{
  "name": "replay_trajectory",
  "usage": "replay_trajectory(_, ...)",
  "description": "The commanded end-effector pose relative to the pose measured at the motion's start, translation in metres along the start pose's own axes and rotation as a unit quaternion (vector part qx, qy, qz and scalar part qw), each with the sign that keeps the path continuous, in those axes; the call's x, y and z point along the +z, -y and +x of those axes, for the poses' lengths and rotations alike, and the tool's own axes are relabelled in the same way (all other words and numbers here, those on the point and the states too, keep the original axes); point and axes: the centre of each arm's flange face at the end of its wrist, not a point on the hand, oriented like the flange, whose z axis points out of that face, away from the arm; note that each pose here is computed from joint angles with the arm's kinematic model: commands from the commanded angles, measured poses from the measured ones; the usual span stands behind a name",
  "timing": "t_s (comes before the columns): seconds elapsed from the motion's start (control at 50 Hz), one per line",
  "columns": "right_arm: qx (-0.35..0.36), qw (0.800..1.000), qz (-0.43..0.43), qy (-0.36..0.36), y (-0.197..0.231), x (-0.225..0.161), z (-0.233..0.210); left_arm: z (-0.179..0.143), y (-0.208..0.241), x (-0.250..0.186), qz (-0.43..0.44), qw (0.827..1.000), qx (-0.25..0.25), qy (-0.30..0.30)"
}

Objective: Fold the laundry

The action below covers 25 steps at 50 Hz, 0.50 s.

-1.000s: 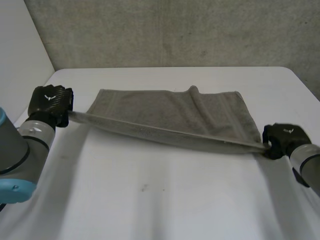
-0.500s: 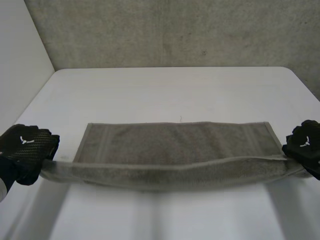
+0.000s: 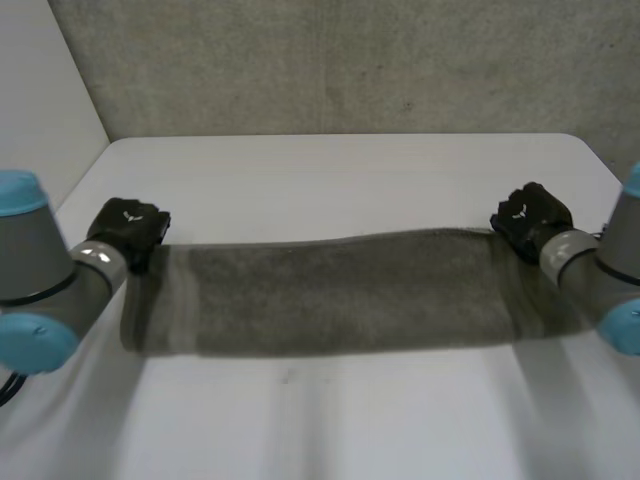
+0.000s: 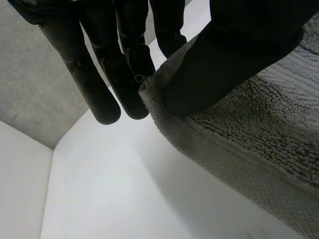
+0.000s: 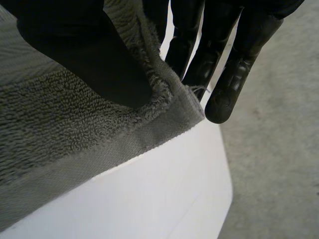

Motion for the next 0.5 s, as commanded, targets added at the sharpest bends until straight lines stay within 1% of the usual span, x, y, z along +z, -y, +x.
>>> replay_trajectory(0.02, -0.014, 0.998, 0.041, -0.041, 0.000, 0.039, -0.015, 0.013, 0.012, 0.041, 0.048, 0.999, 0.012, 0.020)
replay_trajectory(0.1, -0.017, 0.998, 0.043, -0.052, -0.004, 0.051, -0.020, 0.013, 0.013, 0.053, 0.063, 0.997, 0.014, 0.042)
replay_trajectory(0.28, -0.009, 0.998, 0.027, -0.052, -0.010, 0.053, -0.025, 0.026, 0.012, 0.053, 0.063, 0.997, 0.022, 0.028)
replay_trajectory(0.38, 0.006, 0.996, 0.009, -0.087, -0.005, 0.044, -0.004, 0.032, 0.021, 0.044, 0.071, 0.997, 0.025, 0.022)
replay_trajectory(0.42, 0.040, 0.993, 0.017, -0.112, 0.007, 0.029, 0.017, 0.024, 0.033, 0.033, 0.083, 0.996, 0.024, 0.030)
replay_trajectory(0.44, 0.041, 0.993, 0.017, -0.112, 0.007, 0.029, 0.017, 0.024, 0.034, 0.033, 0.083, 0.996, 0.024, 0.030)
replay_trajectory(0.48, 0.099, 0.986, 0.036, -0.131, 0.019, 0.008, 0.036, 0.020, 0.040, 0.026, 0.089, 0.995, 0.022, 0.035)
replay_trajectory(0.5, 0.099, 0.986, 0.036, -0.131, 0.019, 0.008, 0.036, 0.016, 0.045, 0.020, 0.093, 0.995, 0.022, 0.039)
